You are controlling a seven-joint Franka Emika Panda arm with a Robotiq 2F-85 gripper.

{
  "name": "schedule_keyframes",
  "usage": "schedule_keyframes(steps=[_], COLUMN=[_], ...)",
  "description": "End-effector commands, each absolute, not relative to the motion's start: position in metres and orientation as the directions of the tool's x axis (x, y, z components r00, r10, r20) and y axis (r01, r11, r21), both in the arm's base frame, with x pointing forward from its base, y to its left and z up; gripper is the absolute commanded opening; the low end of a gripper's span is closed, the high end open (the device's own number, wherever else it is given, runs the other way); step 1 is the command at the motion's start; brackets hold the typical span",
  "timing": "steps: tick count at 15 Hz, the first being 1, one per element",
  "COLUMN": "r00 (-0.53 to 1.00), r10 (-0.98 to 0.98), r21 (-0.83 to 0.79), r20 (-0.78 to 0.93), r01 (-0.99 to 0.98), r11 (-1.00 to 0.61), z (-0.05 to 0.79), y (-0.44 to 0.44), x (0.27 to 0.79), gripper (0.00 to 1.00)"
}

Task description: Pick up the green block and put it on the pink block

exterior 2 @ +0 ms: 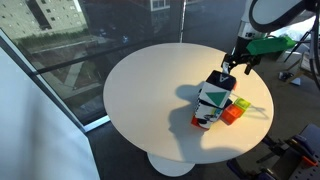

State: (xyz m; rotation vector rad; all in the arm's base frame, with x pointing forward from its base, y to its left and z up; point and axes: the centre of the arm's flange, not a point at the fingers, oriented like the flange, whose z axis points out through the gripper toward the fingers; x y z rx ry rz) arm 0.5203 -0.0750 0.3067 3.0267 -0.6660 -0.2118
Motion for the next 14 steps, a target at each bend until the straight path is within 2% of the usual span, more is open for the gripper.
schedule_keyframes(steps=[1,14], r00=[0.908,0.908], r10=[-0.388,-0.310], r21=[0.065,0.134], r20=[-0.157,-0.280], r01=[-0.383,-0.283], r11=[-0.922,-0.950], z=[0.334,0.393], y=[-0.085,-0.101], x=[0.510,0.454], gripper=[1.00,1.00])
